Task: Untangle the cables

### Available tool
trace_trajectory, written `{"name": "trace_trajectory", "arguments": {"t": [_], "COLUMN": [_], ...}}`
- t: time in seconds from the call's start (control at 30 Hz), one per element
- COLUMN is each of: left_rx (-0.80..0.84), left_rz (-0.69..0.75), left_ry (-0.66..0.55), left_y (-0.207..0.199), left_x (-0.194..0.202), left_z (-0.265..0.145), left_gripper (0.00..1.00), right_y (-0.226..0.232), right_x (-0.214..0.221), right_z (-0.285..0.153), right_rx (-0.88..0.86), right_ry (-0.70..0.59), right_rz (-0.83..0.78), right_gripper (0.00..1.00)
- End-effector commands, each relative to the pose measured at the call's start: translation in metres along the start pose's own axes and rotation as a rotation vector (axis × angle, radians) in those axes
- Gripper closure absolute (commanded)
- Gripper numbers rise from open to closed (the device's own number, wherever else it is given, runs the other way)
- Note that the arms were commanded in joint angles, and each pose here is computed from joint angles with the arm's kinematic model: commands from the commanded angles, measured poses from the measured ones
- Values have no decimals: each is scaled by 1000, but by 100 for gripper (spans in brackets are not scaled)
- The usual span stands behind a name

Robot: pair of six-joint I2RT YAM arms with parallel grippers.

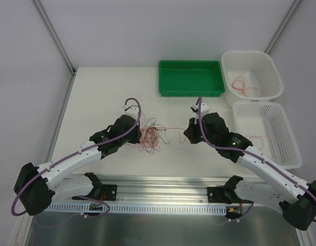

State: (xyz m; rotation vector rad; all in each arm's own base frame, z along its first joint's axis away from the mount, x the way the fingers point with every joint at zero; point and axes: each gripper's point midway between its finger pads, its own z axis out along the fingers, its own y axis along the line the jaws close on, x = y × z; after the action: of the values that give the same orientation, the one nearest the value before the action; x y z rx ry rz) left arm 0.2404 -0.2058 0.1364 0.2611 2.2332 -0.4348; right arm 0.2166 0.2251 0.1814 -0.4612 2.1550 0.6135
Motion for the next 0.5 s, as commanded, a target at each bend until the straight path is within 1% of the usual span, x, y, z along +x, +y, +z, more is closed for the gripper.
{"name": "trace_trajectory", "arguments": {"t": [0.0,0.03,0.07,0.1,0.13,0.27,0.33,0.43,0.47], "left_rx": [-117,-147,-164,-183,-226,-295,-320,-359,-381], "left_rz": [-20,-19,-26,-30,-42,-86,-109,-161,-190], "left_ry": [28,48,60,72,97,142,150,148,142], "left_y": [24,30,34,38,47,65,71,86,94], "left_x": [15,22,27,31,40,56,60,59,56], "left_z": [4,5,6,6,8,11,11,9,7], "left_gripper": [100,100,99,99,99,100,100,100,100], "right_y": [-34,-42,-48,-49,-53,-59,-62,-73,-76], "right_x": [-24,-23,-29,-38,-40,-69,-86,-100,-111], "right_z": [-32,-39,-48,-57,-63,-98,-119,-143,-157], "right_rx": [189,221,253,260,278,324,352,431,460], "right_ry": [-63,-58,-83,-111,-110,-194,-232,-270,-306], "right_rz": [-41,-36,-31,-23,-45,-57,-66,-72,-74], "right_gripper": [99,99,99,99,99,99,99,99,99]}}
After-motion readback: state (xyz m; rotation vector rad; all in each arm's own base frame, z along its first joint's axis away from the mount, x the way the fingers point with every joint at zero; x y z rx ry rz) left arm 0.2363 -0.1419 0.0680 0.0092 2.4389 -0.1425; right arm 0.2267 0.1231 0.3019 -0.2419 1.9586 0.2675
